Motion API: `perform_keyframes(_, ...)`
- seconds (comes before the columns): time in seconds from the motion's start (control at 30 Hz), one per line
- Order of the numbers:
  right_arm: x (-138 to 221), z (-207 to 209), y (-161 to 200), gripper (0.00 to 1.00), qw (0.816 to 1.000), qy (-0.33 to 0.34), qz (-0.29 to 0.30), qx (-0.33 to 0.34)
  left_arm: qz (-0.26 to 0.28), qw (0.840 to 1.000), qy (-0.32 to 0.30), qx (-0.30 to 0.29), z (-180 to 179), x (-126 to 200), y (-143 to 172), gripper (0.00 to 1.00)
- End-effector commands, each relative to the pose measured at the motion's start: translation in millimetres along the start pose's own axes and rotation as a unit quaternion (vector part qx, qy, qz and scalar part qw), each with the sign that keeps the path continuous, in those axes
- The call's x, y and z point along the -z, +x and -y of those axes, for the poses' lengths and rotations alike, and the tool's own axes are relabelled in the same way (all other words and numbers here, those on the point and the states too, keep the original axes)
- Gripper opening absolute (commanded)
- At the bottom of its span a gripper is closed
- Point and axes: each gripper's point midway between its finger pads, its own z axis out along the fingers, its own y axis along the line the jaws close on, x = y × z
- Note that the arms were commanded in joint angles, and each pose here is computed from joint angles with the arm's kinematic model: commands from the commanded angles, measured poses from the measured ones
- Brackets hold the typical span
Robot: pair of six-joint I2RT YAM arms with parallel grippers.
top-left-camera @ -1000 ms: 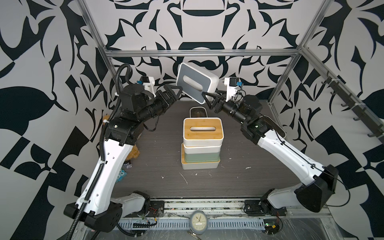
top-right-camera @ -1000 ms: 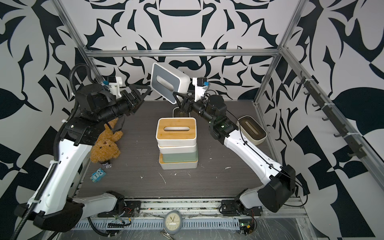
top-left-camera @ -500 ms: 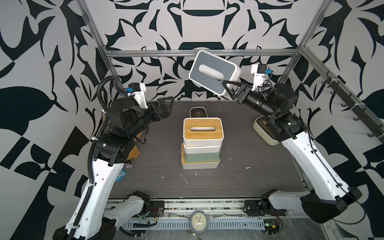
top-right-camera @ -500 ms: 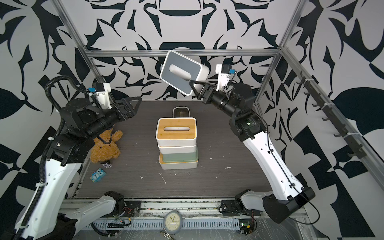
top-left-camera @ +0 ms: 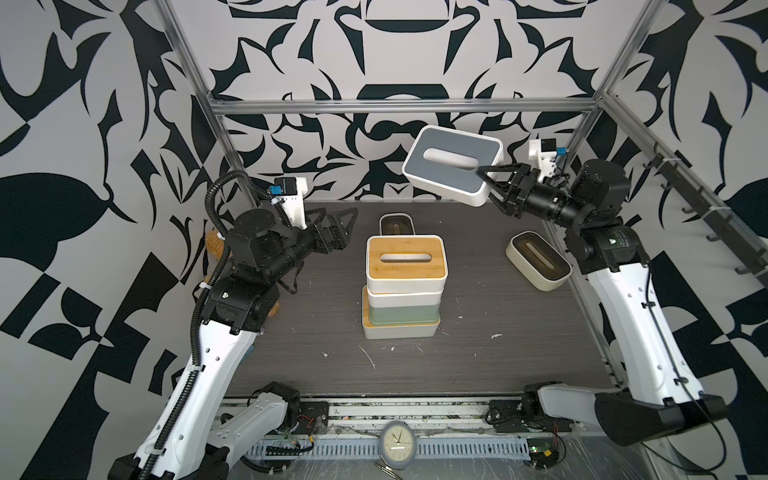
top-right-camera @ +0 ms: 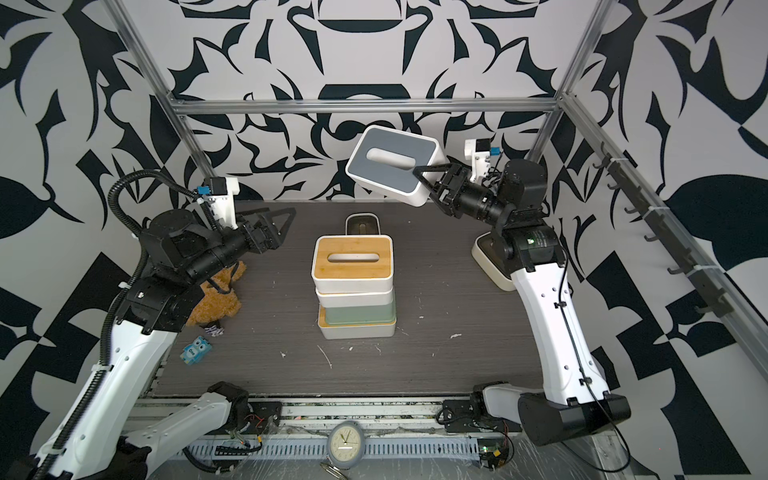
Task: Stack the tissue boxes
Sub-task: Place the tissue box at the tissue box.
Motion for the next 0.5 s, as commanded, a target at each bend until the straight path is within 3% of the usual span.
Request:
perform_keyframes(0.0,21,-53,16,0.18,0.996,-0.074,-0.029,0.033,0.005,0.998,0.051,-0.028,16,-5,-4,0.99)
perform_keyframes(0.23,17,-36,36,0.18,0.993,-0.081,-0.078,-0.017,-0.022,0.992,0.108,-0.064,32,-7,9,0.99)
perform_keyframes(0.47,15,-12,53,0.18,0.991,-0.067,-0.104,-0.06,-0.037,0.987,0.125,-0.095,35,4,27,0.99)
